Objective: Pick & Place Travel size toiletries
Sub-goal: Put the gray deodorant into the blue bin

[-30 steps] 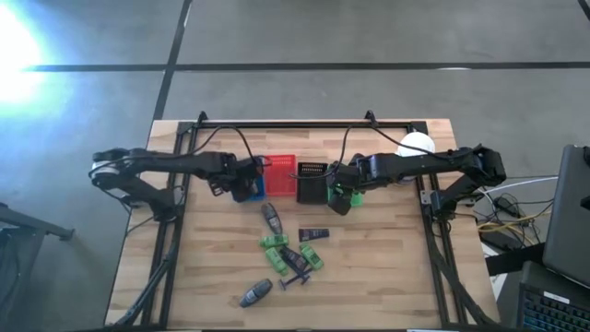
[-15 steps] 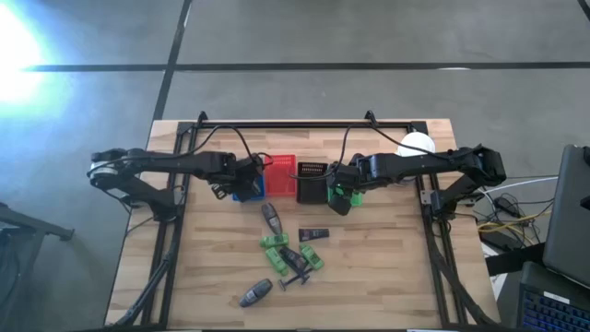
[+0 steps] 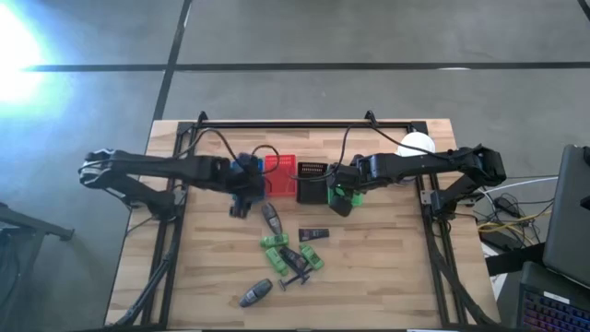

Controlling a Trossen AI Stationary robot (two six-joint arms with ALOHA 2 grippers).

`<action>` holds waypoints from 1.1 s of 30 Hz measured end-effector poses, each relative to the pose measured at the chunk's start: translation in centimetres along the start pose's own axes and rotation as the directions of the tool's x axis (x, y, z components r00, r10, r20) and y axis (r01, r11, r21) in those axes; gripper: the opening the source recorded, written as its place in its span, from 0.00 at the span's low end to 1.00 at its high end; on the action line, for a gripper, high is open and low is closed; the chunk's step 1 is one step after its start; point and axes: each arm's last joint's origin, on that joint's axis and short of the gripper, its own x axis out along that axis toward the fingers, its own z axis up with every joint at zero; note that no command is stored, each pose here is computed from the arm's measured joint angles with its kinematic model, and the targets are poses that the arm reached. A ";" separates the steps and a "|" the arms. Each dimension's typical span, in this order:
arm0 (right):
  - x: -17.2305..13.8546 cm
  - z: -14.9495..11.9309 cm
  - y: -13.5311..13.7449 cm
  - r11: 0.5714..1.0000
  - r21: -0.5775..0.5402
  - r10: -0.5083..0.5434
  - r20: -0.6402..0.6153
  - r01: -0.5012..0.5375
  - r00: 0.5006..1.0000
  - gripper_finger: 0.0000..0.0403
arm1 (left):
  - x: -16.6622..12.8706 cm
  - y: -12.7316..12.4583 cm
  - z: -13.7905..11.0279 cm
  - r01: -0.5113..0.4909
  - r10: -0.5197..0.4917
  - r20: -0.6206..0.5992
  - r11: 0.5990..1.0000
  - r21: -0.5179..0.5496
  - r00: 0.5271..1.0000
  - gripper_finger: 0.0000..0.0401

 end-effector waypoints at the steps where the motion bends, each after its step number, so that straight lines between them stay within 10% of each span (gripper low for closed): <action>1: 0.0 0.0 0.0 1.000 -0.008 -0.002 -0.005 0.002 1.000 0.82 | -0.3 -0.8 0.5 0.093 -0.090 0.041 0.992 -0.080 0.995 0.72; 4: 0.0 -0.1 0.0 1.000 -0.027 -0.003 -0.006 0.003 1.000 0.83 | -0.5 -3.8 1.6 0.272 -0.253 0.112 0.938 -0.216 0.961 0.72; 21: 0.0 0.0 -0.2 0.996 -0.071 -0.058 0.022 0.060 0.998 0.90 | 2.5 -19.9 2.5 0.430 -0.453 0.009 0.839 -0.333 0.891 0.93; 33: 0.0 -0.2 -0.3 0.995 -0.069 -0.075 0.006 0.075 0.997 0.90 | 6.4 -24.2 4.2 0.361 -0.410 -0.095 0.874 -0.325 0.907 0.95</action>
